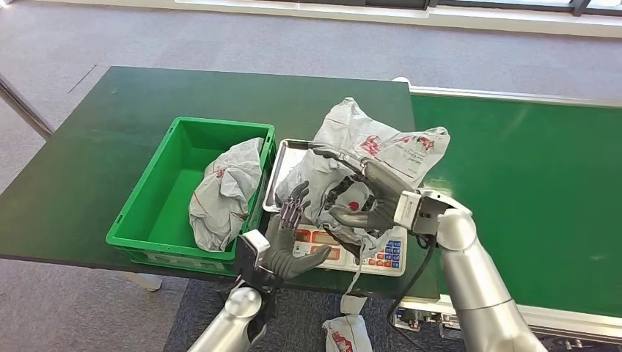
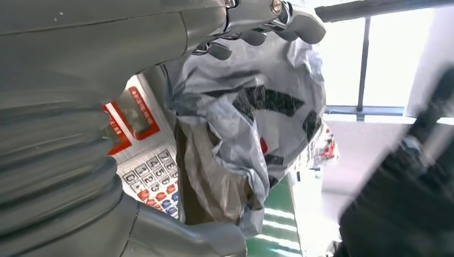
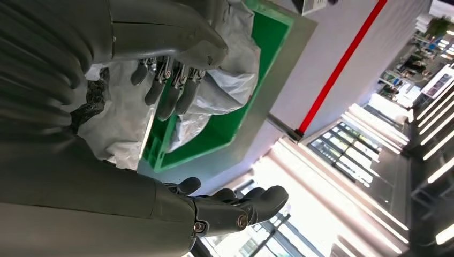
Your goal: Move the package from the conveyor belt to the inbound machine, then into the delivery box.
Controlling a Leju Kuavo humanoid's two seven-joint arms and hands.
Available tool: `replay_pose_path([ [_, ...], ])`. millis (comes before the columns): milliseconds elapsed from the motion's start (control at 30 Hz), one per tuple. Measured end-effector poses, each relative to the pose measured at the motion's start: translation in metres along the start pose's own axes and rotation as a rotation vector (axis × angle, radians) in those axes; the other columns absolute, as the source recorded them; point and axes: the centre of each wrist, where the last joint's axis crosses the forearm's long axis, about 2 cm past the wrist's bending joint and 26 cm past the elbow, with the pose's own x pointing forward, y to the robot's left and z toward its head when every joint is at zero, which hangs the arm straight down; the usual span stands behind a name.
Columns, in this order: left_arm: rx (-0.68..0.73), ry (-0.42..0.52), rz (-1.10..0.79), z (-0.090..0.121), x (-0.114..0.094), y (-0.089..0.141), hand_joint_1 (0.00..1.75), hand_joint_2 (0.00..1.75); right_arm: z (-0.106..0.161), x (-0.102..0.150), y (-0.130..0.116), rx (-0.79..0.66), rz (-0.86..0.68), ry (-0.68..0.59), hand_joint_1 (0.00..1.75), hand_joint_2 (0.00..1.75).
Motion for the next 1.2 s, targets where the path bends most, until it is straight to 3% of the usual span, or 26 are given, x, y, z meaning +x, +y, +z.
replay_pose_path([
  [200,0.033,-0.022,-0.022,-0.001,0.004,0.003,0.00,1.75,0.023,0.021,0.002,-0.001,0.150,0.032,0.00,1.75],
  [467,0.111,-0.068,-0.064,-0.004,0.013,0.012,0.00,1.75,0.075,0.058,-0.005,-0.218,0.332,0.101,0.00,1.75],
  [967,0.139,-0.089,-0.078,-0.006,0.018,0.016,0.00,1.75,0.096,0.073,-0.002,-0.308,0.372,0.106,0.00,1.75],
  [1200,0.229,-0.146,-0.147,0.000,0.032,0.033,0.00,1.75,0.147,0.096,0.031,-0.538,0.328,0.053,0.00,1.75],
])
